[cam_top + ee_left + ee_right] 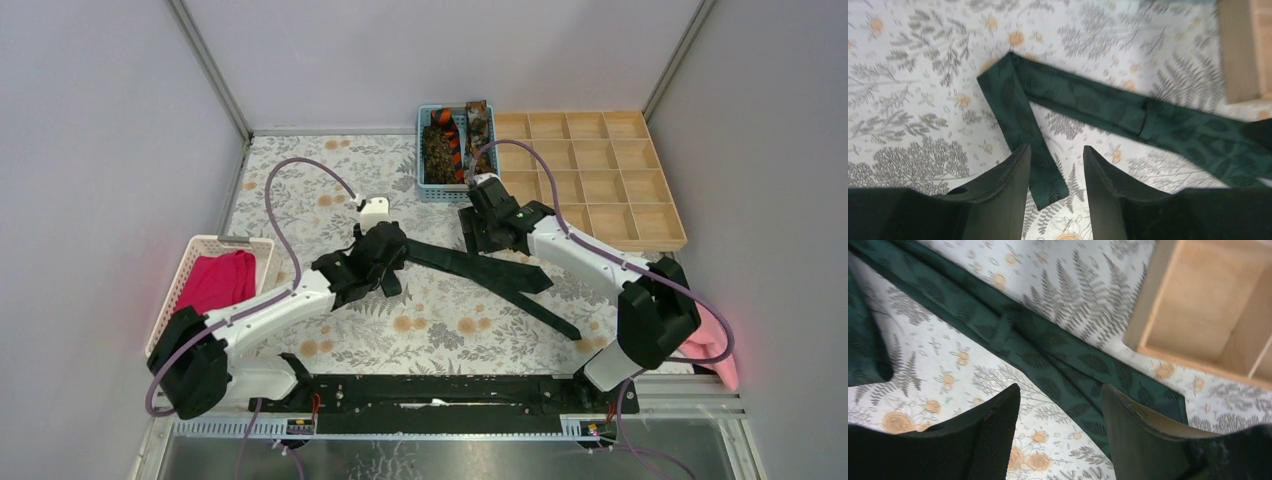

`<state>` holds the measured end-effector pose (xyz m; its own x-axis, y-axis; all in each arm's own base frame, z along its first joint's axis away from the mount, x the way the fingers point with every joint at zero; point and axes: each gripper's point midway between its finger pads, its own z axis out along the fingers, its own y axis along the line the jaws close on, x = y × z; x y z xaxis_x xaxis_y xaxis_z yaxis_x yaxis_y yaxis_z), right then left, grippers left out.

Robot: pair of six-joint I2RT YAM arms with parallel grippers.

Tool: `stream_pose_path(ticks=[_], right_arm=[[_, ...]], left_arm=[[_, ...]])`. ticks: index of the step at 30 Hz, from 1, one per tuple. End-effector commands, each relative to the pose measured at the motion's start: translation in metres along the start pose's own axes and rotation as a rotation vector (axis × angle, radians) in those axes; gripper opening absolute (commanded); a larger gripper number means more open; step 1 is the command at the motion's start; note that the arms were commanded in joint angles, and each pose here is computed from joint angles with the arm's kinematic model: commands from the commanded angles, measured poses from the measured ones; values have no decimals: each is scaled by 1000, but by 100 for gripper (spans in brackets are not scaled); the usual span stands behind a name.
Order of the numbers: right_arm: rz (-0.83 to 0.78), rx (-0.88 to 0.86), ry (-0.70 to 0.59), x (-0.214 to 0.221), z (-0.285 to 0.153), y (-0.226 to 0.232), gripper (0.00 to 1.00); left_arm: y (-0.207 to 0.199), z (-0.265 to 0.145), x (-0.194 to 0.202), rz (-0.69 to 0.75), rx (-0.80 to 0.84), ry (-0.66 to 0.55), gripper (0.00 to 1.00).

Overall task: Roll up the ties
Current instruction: Place the tie at the center of the board, then flatten out the tie at the center of the board.

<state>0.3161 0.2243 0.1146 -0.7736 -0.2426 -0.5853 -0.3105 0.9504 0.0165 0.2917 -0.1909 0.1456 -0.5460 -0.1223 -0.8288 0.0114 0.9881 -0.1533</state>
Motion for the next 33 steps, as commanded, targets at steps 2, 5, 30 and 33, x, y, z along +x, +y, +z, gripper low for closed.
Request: stream_pose_path(ticks=[2, 5, 30, 33], right_arm=[[94, 7, -73, 1, -19, -11, 67], [96, 8, -67, 10, -23, -14, 67], [89, -24, -42, 27, -18, -12, 57], [87, -10, -35, 28, -14, -14, 50]], left_arm=[[-2, 10, 48, 15, -21, 136, 49], [-2, 17, 64, 68, -56, 173, 48], [30, 35, 138, 241, -270, 327, 40], [28, 35, 138, 235, -264, 336, 29]])
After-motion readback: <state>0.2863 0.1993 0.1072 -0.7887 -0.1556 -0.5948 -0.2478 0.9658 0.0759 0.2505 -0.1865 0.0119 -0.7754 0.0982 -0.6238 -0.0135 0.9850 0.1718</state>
